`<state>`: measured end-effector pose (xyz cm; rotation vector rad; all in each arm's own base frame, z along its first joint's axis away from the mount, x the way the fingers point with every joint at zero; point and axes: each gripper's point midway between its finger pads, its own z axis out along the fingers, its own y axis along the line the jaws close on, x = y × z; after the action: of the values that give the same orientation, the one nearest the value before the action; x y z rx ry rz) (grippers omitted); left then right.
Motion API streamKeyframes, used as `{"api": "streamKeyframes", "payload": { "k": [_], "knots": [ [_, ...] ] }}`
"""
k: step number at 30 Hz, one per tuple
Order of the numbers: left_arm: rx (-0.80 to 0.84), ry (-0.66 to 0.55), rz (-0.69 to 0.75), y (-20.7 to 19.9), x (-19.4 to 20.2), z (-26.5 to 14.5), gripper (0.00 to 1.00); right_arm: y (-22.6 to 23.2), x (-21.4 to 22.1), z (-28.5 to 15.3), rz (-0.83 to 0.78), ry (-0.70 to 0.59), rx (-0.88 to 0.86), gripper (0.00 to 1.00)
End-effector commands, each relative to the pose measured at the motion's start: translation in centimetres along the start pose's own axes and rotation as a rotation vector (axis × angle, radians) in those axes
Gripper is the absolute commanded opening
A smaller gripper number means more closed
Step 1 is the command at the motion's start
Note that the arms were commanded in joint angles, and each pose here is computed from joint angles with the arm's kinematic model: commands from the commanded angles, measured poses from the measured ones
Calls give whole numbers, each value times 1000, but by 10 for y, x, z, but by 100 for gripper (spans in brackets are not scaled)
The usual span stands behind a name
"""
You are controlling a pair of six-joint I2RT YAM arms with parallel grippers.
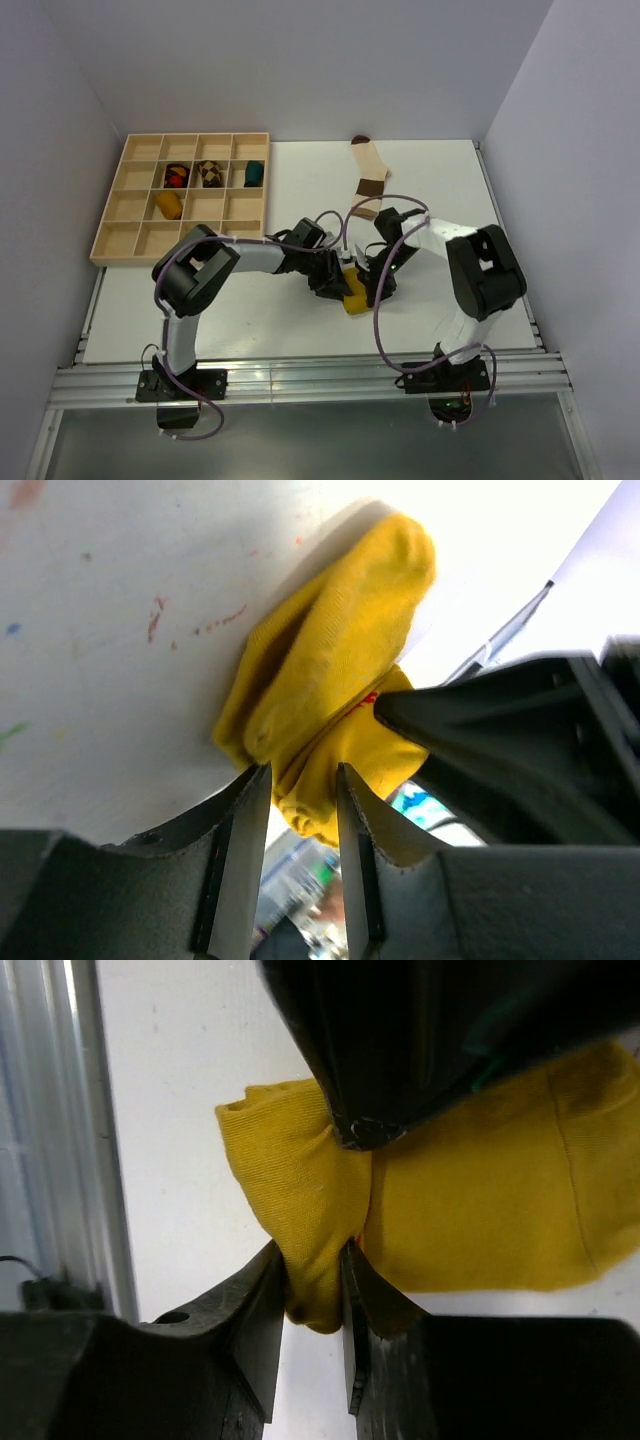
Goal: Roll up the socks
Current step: Roll the sock at the center of the board.
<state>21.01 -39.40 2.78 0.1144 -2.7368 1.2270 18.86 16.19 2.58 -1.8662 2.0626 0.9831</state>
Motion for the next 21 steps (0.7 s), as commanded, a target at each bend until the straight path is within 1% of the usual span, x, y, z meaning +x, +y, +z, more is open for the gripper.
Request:
{"api": "streamKeyframes", "payload": {
  "k": [1, 2, 3, 5, 7, 8, 9, 10, 11, 12, 13, 14, 15, 16, 17, 18, 20, 21],
  "knots": [
    [-5, -183, 149, 0, -24, -11, 38, 27, 10, -4, 133, 39, -183, 29],
    [-5, -213, 180, 2, -22, -19, 39, 20, 7, -6, 144, 40, -179, 30],
    [-14, -283, 216, 2, -31, -23, 41, 21, 10, -5, 182, 57, -196, 30],
    [26, -319, 245, 3, -23, -35, 41, 14, 10, -2, 228, 71, -222, 30],
    [37, -427, 288, 0, -33, -47, 43, 13, 15, 3, 318, 101, -265, 30],
    [47, -451, 315, 1, -25, -55, 43, 8, 11, 2, 324, 102, -267, 30],
    [20, -529, 358, 3, -33, -64, 44, 11, 11, 1, 351, 110, -290, 30],
    [1, -572, 400, 2, -35, -70, 45, 9, 11, 2, 367, 116, -296, 30],
    [8, -618, 470, -8, -31, -82, 46, 5, 10, 3, 383, 120, -295, 31],
    [-38, -641, 591, -12, -23, -81, 46, 4, 10, 3, 406, 126, -297, 31],
    [-88, -705, 651, -15, -26, -87, 47, 2, 10, 4, 417, 131, -295, 31],
    [-105, -747, 727, -27, -22, -94, 48, -1, 9, 4, 439, 137, -294, 31],
    [-132, -744, 866, -37, -5, -88, 50, -1, 8, 4, 453, 143, -297, 31],
    [-165, -774, 922, -41, -2, -89, 51, -3, 8, 4, 465, 148, -295, 31],
    [-164, -767, 995, -52, 11, -84, 51, -5, 7, 4, 489, 152, -285, 32],
    [-193, -770, 1081, -54, 14, -83, 53, -10, 9, 6, 491, 151, -271, 32],
    [-211, -749, 1196, -64, 30, -71, 54, -11, 11, 7, 498, 160, -274, 32],
    [-247, -731, 1271, -62, 33, -67, 55, -11, 14, 10, 508, 172, -281, 32]
  ]
}}
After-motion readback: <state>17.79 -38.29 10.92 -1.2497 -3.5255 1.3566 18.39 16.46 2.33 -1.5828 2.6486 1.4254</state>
